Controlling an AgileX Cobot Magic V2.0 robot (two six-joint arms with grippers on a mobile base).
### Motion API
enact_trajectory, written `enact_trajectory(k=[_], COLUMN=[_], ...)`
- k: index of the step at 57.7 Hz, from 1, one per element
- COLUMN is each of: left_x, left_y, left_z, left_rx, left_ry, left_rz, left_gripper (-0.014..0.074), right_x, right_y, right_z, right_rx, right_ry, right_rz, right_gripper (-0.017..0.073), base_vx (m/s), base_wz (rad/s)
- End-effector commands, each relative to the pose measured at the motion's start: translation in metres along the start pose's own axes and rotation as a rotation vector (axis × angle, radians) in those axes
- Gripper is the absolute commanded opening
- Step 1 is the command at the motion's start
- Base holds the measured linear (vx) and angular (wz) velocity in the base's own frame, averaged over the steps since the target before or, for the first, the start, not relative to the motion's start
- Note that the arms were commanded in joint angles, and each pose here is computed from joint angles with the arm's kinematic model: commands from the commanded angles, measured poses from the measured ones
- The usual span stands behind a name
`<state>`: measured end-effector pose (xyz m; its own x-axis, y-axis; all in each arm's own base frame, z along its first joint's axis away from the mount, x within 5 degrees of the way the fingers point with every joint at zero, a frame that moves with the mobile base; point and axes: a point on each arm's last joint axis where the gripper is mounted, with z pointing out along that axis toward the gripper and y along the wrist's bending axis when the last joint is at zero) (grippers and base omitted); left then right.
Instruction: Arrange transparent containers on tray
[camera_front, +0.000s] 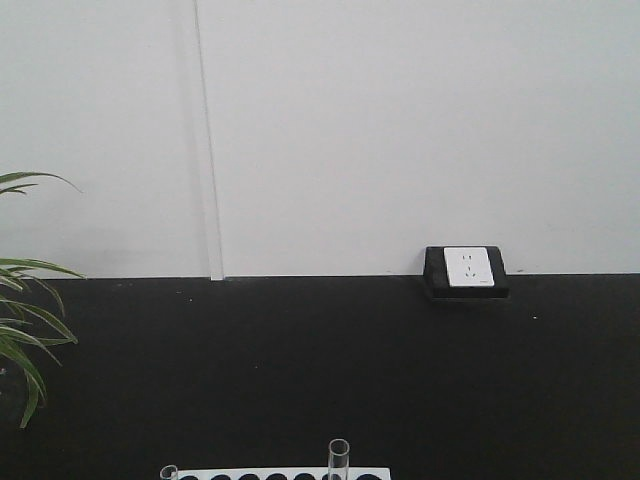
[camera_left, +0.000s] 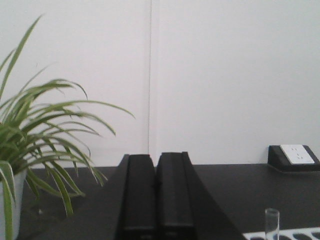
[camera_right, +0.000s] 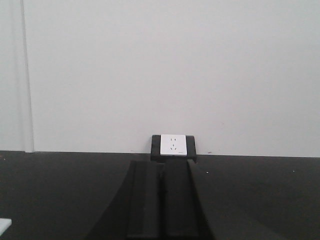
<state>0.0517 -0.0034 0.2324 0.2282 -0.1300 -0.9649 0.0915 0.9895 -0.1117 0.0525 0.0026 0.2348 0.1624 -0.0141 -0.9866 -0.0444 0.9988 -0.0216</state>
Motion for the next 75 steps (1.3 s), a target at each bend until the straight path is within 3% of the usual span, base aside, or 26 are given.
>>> enact_trajectory(k=[1, 10, 17, 39, 48, 58, 66, 75], left_x=[-0.052, -0.107, -0.124, -0.106, -0.094, -0.074, -0.058, -0.025], left_y=[-0.006, -0.012, -0.014, -0.012, -0.011, -0.009, -0.009, -0.012], left_z=[-0.003, 0.005, 0.022, 0.078, 0.097, 0.118, 0.129, 0.125], left_rx=[0.021, 0.005, -0.003, -0.014, -0.018, -0.022, -0.010, 0.026], left_ry=[-0.176, -0.096, 0.007, 0.153, 0.204, 0.300, 0.257, 0.274], left_rz=[0.038, 0.086, 0.110, 0.065, 0.053, 0.054, 0.051, 0.015], left_gripper=[-0.0006, -0.0006, -0.0006, 0.0020, 0.0133, 0.0356, 0.0506, 0.0570], right_x=[-0.050, -0.096, -0.112, -0.091, -0.086, -0.082, -0.082, -0.081], right_y=[-0.002, -0.004, -0.005, -0.004, -0.004, -0.004, -0.004, -0.004], right_z=[0.002, 0.016, 0.034, 0.074, 0.081, 0.085, 0.085, 0.085], right_rx=[0.011, 0.025, 0.025, 0.021, 0.021, 0.021, 0.021, 0.023], right_ry=[-0.056, -0.009, 0.022, 0.208, 0.246, 0.269, 0.272, 0.282], right_rz=[0.004, 0.002, 0.003, 0.016, 0.017, 0.017, 0.017, 0.017], right_gripper=[-0.0011, -0.0011, -0.0011, -0.0005, 0.0008, 0.0053, 0.0115, 0.0191], base_vx=[0.00, 0.00, 0.00, 0.00, 0.00, 0.00, 0.00, 0.00], base_wz=[0.00, 0.00, 0.00, 0.00, 0.00, 0.00, 0.00, 0.00])
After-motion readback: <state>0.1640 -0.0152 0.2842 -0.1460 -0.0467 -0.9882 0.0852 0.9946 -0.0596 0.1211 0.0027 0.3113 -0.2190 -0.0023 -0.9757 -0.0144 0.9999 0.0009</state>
